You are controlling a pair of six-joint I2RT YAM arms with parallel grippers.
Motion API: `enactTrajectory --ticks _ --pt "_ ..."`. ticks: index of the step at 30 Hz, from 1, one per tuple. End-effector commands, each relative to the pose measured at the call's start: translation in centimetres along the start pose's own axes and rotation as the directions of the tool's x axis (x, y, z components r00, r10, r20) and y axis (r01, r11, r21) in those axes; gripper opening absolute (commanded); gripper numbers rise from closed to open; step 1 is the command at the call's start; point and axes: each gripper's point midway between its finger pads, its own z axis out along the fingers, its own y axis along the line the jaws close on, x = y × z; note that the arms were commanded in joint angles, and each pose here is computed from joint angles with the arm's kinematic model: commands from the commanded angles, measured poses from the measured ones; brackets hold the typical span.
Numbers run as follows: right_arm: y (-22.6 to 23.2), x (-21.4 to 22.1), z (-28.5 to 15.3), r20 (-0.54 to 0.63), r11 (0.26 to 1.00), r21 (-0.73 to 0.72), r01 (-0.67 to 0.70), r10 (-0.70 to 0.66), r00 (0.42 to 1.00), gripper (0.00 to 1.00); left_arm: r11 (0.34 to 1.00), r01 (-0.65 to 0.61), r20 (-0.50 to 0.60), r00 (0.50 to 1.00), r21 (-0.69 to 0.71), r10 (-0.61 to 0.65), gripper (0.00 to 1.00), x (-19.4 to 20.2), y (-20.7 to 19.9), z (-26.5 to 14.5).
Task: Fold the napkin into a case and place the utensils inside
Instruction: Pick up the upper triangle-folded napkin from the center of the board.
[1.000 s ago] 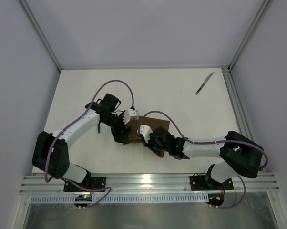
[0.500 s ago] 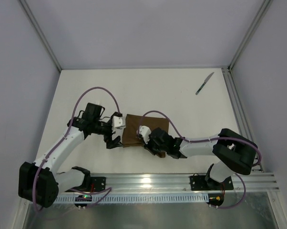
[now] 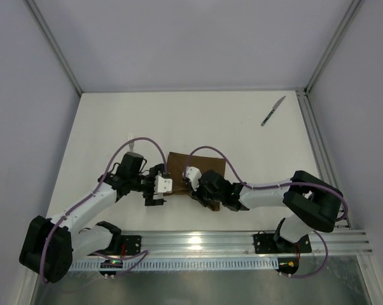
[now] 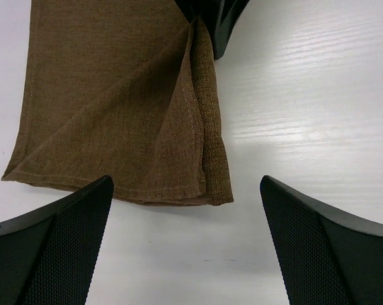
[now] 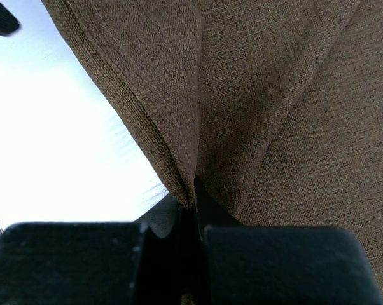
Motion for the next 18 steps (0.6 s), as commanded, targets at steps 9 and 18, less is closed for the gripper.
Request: enactTrajectory --ticks 9,18 --pt "0.3 -1.9 0.2 0.038 1.0 -0.013 -0.022 0.022 0.999 0.04 0.96 -0.234 -0.063 0.972 -0.156 0.227 0.81 0.1 2.7 2.8" --pt "0.4 -1.7 -0.1 0.038 1.0 -0.016 -0.017 0.018 0.999 0.04 0.977 -0.179 -0.062 0.983 -0.113 0.173 0.23 0.2 1.7 2.7"
